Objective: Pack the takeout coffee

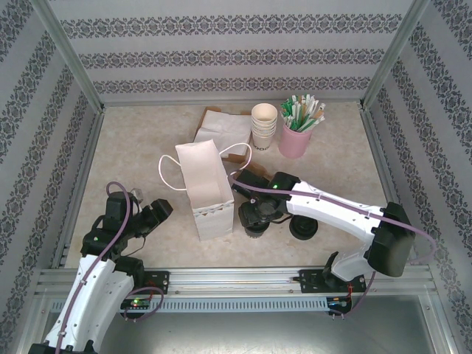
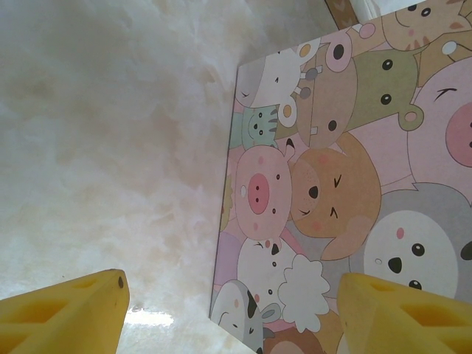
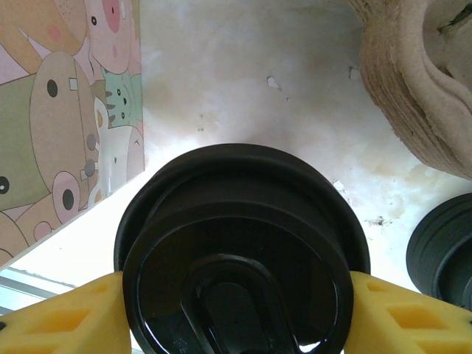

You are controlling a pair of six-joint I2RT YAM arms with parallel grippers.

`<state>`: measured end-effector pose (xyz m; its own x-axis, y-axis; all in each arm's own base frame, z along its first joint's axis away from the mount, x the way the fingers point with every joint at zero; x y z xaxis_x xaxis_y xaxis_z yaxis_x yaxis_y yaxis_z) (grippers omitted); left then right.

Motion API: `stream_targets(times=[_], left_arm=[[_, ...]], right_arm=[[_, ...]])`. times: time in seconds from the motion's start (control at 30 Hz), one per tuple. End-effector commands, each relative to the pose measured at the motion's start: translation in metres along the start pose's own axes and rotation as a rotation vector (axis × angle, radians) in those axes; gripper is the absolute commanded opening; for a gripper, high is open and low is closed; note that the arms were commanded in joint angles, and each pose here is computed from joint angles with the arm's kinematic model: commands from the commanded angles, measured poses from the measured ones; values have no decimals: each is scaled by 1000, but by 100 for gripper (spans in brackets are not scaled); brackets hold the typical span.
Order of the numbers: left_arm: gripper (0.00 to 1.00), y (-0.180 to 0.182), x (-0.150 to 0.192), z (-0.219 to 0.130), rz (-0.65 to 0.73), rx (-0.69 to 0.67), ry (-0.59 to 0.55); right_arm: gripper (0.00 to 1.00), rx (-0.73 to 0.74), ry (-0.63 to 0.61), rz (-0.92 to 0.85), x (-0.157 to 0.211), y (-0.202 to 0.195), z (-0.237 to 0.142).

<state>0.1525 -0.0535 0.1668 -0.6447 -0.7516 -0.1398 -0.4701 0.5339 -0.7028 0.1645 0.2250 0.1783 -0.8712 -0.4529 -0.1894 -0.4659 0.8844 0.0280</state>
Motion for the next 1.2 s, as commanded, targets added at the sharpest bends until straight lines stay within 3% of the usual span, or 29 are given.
stream_targets(times=[0.0, 0.17, 0.5, 0.7, 1.17], left_arm=[[75, 5, 4, 3, -5, -18, 15], [75, 6, 4, 4, -9, -21, 20], [75, 5, 5, 4, -10, -12, 27], [75, 6, 6, 5, -13, -13, 32], [75, 5, 6, 4, -13, -11, 30]], right_arm=[[56, 311, 303, -22, 49, -42, 42], [55, 138, 237, 74, 50, -32, 45], [55, 117, 98, 187, 37, -42, 2], [56, 106, 64, 265, 39, -42, -3], [72, 87, -8, 324, 30, -38, -15]])
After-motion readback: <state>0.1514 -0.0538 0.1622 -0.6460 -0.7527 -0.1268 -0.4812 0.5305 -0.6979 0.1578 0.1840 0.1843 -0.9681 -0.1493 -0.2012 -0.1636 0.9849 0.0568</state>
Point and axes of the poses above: each hand's point on the last joint's axis, 136 mm out from that joint toward the fingers, its own z axis out along the fingers, its own y axis along the line the jaws close on, x = y × z, the point moved 6 cm from there along -z, back along the fingers, and after that the axes turned 12 degrees about -z, right-handed, at the moved point
